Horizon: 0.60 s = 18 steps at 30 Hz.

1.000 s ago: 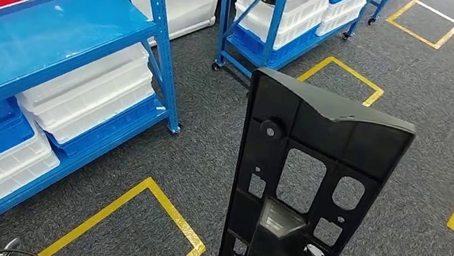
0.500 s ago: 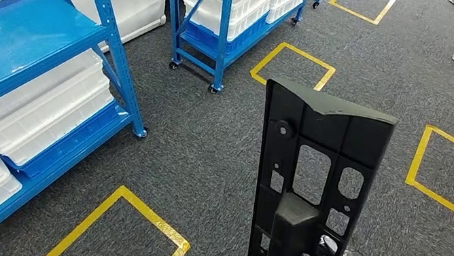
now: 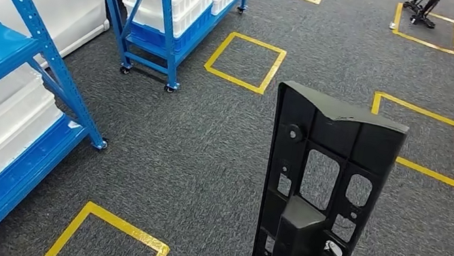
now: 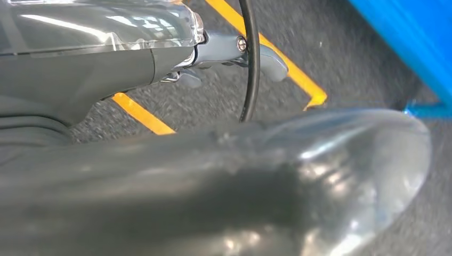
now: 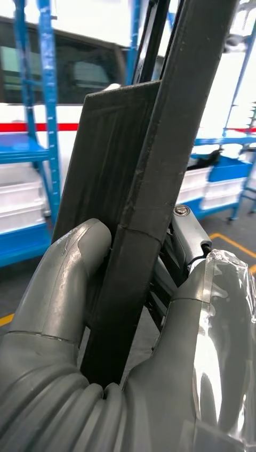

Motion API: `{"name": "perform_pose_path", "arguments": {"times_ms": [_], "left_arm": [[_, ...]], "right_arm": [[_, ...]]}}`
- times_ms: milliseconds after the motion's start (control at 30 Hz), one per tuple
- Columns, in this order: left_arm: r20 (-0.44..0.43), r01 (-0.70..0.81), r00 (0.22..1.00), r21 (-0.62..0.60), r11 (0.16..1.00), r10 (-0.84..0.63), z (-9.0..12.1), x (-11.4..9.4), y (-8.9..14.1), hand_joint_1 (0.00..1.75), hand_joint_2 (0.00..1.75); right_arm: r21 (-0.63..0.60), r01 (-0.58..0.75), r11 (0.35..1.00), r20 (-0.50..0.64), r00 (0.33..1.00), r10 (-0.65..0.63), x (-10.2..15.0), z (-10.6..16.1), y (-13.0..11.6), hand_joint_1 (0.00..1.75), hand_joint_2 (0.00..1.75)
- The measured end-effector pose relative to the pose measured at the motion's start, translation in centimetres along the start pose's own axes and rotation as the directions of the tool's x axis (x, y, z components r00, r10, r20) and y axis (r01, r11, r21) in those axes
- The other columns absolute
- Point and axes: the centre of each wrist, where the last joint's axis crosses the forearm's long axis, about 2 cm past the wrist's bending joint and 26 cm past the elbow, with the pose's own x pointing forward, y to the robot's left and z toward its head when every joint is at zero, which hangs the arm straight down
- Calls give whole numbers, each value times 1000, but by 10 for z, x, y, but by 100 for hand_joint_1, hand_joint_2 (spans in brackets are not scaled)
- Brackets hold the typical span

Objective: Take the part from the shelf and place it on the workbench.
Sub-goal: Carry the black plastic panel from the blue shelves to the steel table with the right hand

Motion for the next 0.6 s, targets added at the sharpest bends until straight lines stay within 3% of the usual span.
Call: {"name": "perform_pose_path", "arguments": {"times_ms": [333, 600], "left_arm": [[-91, 43, 995, 15, 999, -42, 14, -7, -9, 0, 0], [-78, 53, 995, -21, 998, -55, 15, -6, -15, 0, 0]], "right_arm": [[-37, 20, 999, 9, 1000, -20, 2, 5, 6, 175, 175], [-44, 26, 999, 26, 999, -25, 6, 6, 9, 175, 175]]}}
